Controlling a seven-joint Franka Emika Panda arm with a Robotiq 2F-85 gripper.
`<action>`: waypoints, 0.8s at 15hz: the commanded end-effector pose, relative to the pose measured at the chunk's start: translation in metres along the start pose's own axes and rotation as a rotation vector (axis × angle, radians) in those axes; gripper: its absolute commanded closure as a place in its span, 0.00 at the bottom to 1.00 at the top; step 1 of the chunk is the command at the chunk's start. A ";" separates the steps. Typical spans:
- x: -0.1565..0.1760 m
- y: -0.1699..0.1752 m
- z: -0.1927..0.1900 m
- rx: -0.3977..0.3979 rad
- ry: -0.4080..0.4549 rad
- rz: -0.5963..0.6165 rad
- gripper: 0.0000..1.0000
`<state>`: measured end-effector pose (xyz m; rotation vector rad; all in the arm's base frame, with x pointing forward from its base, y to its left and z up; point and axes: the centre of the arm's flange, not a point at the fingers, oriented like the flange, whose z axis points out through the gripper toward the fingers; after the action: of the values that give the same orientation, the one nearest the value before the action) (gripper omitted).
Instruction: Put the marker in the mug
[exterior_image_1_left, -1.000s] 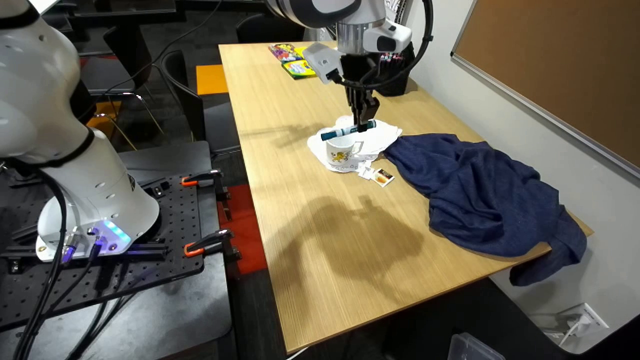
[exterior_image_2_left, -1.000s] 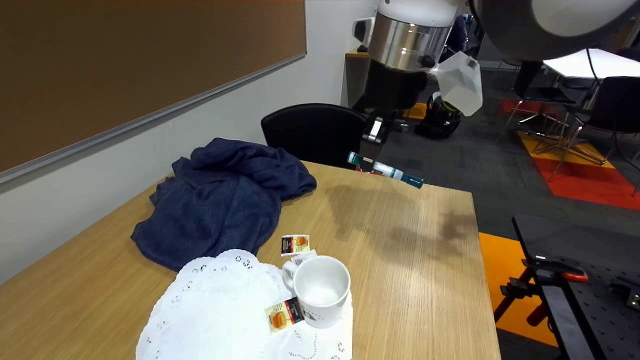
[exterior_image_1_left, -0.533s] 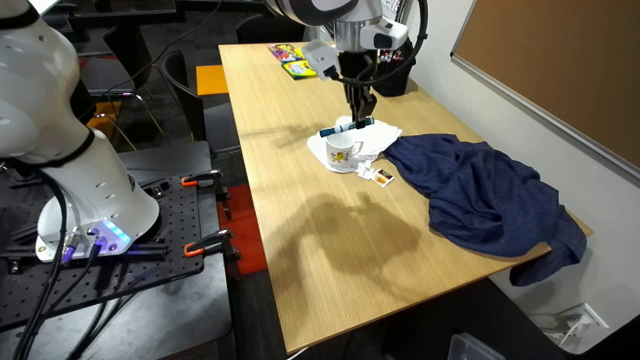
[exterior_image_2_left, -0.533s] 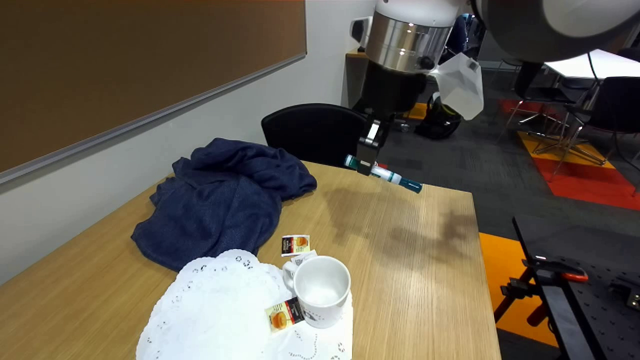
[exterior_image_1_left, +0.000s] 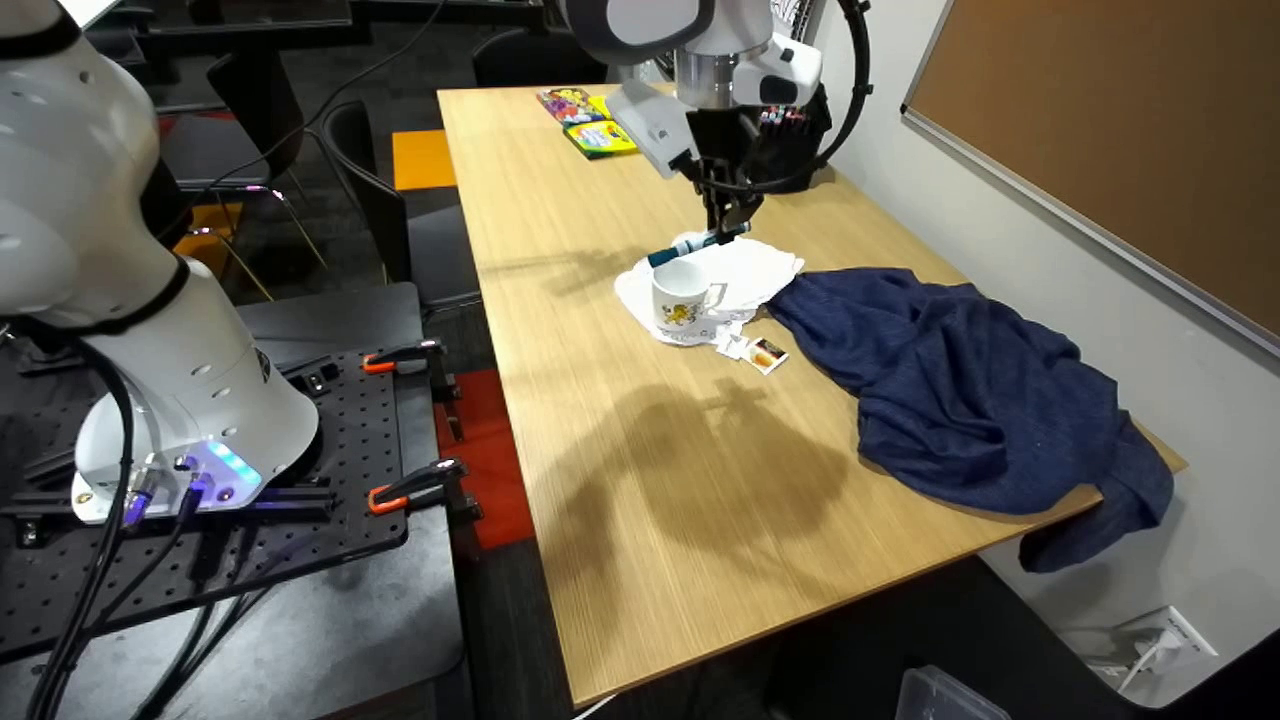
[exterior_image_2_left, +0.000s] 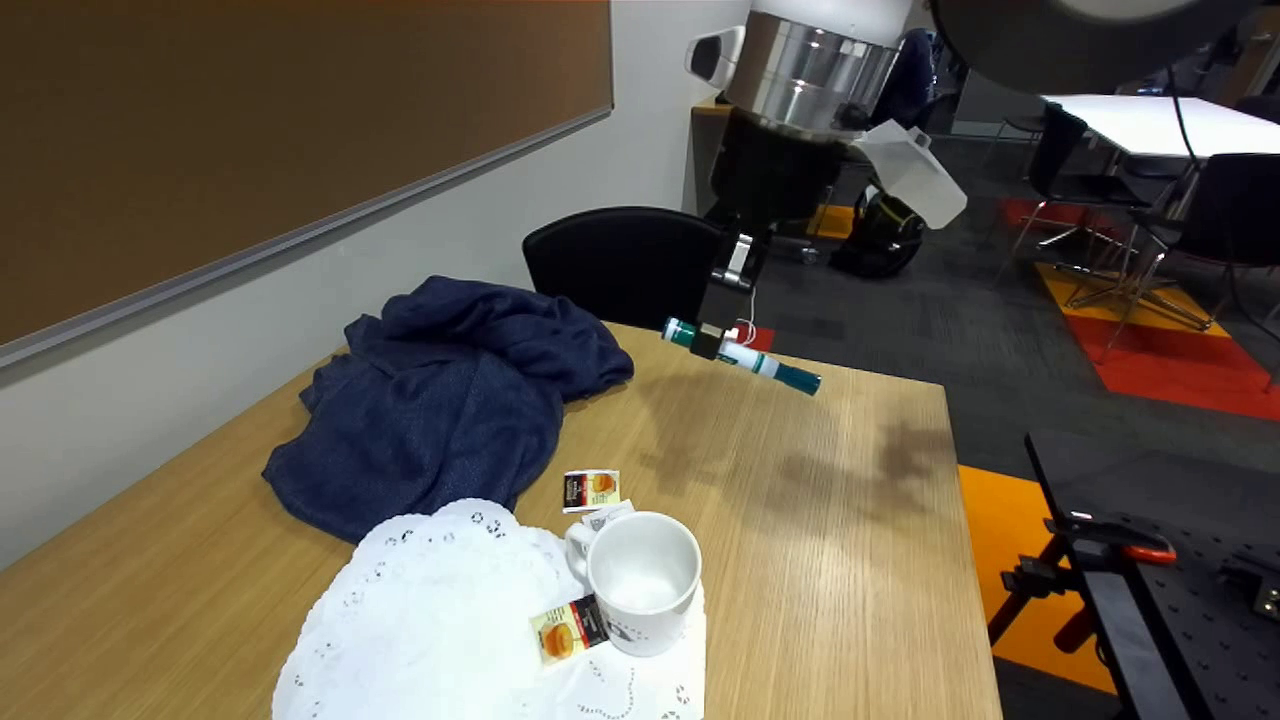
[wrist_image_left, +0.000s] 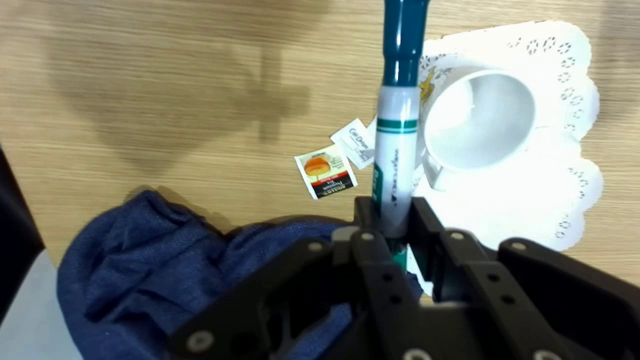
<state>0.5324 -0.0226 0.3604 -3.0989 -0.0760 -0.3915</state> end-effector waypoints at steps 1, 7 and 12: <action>0.001 0.009 0.001 0.110 0.065 -0.109 0.95; 0.006 0.008 0.005 0.255 0.189 -0.337 0.95; 0.009 0.009 0.003 0.342 0.301 -0.541 0.95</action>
<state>0.5385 -0.0188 0.3693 -2.7274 -0.7381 -0.6855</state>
